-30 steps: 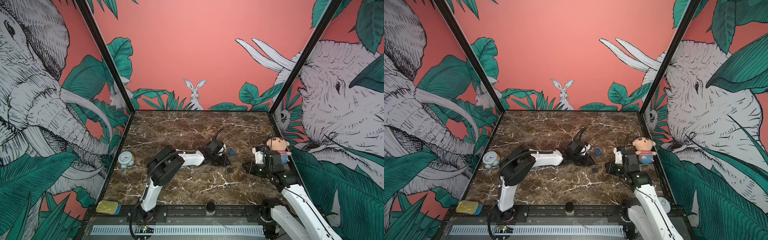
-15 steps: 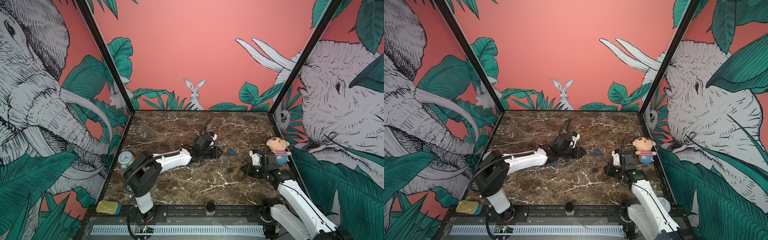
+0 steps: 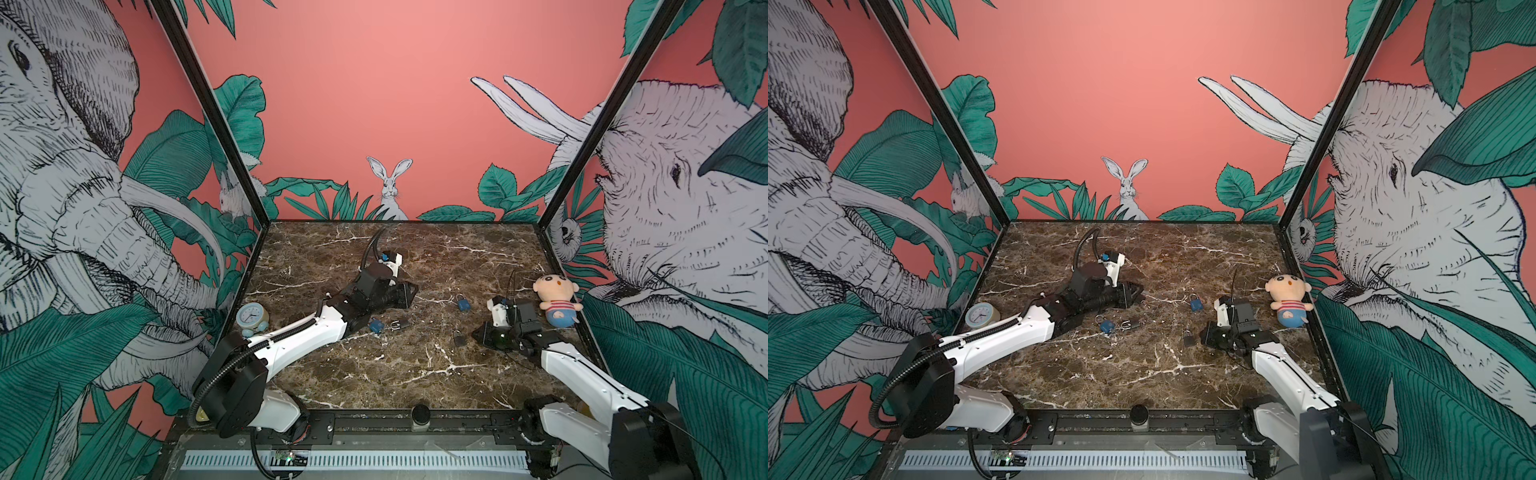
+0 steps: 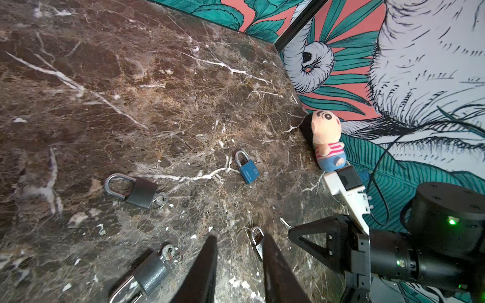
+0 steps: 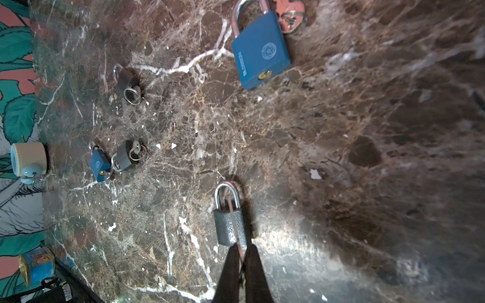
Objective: Lock with the key
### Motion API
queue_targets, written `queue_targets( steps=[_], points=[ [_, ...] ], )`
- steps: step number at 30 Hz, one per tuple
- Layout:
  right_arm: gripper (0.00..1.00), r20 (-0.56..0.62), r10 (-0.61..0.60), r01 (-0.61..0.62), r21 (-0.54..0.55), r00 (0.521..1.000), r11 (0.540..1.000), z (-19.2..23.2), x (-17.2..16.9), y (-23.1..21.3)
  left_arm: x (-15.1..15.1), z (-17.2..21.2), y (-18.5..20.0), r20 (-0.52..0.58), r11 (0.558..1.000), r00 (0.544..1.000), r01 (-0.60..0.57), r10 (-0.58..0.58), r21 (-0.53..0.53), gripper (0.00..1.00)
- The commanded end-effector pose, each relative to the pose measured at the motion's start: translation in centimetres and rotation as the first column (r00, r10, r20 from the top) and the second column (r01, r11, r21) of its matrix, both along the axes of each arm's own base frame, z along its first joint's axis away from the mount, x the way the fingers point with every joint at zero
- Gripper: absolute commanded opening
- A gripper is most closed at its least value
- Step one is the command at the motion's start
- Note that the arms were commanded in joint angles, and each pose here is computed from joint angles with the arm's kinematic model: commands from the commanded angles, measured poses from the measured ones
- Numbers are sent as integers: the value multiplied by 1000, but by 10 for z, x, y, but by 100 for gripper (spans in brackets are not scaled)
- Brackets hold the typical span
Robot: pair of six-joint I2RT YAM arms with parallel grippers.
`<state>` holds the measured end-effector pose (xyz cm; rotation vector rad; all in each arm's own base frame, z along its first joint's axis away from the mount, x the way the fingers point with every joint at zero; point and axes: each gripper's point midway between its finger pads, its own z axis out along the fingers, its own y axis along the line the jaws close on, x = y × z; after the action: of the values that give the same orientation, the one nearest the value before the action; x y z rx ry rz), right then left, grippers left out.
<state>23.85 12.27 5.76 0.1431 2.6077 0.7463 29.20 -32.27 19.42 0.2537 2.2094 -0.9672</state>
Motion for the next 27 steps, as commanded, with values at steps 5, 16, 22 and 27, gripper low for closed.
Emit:
queue_targets(
  steps=[5,16,22,27],
  points=[
    [0,25,-30,31,-36,999,999,-8,14,-1,-3,-3,12,8,1000,1000,-18,18,23,32],
    [1,-9,-12,12,-53,1000,999,-21,10,3,1,-11,17,-3,999,999,-41,41,29,32],
    [6,-23,-5,4,-64,1000,998,-26,7,4,2,-12,18,-2,999,999,-42,43,32,32],
    [13,-34,-2,0,-65,999,998,-30,6,6,2,-13,19,-5,998,999,-45,46,33,32]
  ],
)
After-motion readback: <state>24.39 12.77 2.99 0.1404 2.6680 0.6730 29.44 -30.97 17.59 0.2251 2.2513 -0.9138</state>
